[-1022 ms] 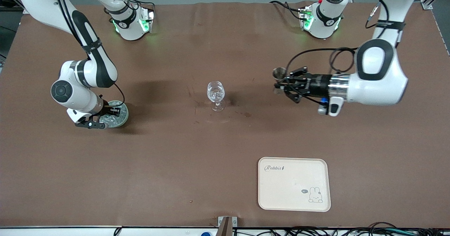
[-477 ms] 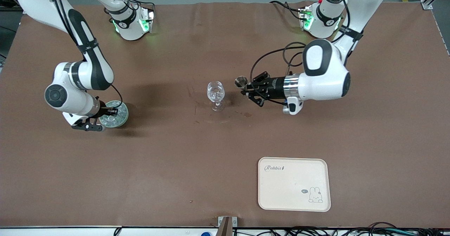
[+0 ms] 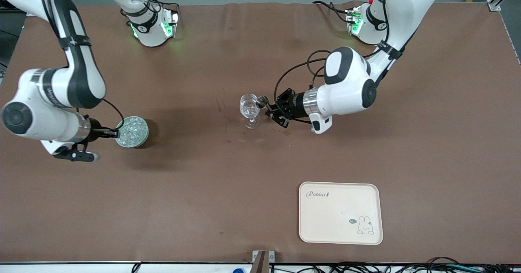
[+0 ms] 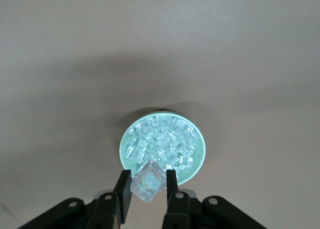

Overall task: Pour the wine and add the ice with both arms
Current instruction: 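Lift the ice cube with the right gripper while the left gripper carries the jigger, then tilt the metal jigger over the wine glass with the left gripper to pour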

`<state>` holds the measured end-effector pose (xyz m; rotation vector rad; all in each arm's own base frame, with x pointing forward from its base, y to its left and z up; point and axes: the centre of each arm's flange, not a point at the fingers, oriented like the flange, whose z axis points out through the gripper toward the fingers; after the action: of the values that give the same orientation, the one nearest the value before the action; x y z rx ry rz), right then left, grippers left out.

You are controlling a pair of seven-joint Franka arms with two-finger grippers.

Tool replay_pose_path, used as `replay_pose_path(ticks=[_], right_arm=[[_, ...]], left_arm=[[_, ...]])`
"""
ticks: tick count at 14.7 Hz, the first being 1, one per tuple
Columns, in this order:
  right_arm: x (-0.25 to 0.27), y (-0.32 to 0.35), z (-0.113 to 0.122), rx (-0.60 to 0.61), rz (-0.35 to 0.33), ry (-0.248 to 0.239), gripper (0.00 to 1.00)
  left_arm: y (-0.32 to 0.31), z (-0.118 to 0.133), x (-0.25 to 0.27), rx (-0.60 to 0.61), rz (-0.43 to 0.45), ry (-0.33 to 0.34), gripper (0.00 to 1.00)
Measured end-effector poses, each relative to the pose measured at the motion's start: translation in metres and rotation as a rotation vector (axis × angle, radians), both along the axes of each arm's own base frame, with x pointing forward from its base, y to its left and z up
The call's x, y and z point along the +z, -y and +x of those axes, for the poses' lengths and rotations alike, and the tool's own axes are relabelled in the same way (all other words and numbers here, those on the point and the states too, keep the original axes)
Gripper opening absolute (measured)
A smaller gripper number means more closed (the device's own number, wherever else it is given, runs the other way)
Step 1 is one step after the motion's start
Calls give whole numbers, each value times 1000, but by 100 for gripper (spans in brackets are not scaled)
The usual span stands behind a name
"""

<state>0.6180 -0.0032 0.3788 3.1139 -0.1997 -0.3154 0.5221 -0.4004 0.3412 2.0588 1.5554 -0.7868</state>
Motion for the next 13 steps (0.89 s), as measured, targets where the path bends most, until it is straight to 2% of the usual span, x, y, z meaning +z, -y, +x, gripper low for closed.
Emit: replay_pose_path(ticks=[2,4,8,10,13], right_arm=[[43,5,7,-8,1,40,32],[92,10,3,-16,2,104,32],[183,24,-29,-37,5,219,32],[216,36,-48,-55,7,245,32],[251,42,-73,-54,14,228,32]], left_arm=[[10,-6,2,-21,54,32,22],[16,-11,1,-40,106,58,22],[31,-18,4,-57,182,102,21],[42,-23,4,-58,229,124,21],[58,-32,3,-59,282,157,21]])
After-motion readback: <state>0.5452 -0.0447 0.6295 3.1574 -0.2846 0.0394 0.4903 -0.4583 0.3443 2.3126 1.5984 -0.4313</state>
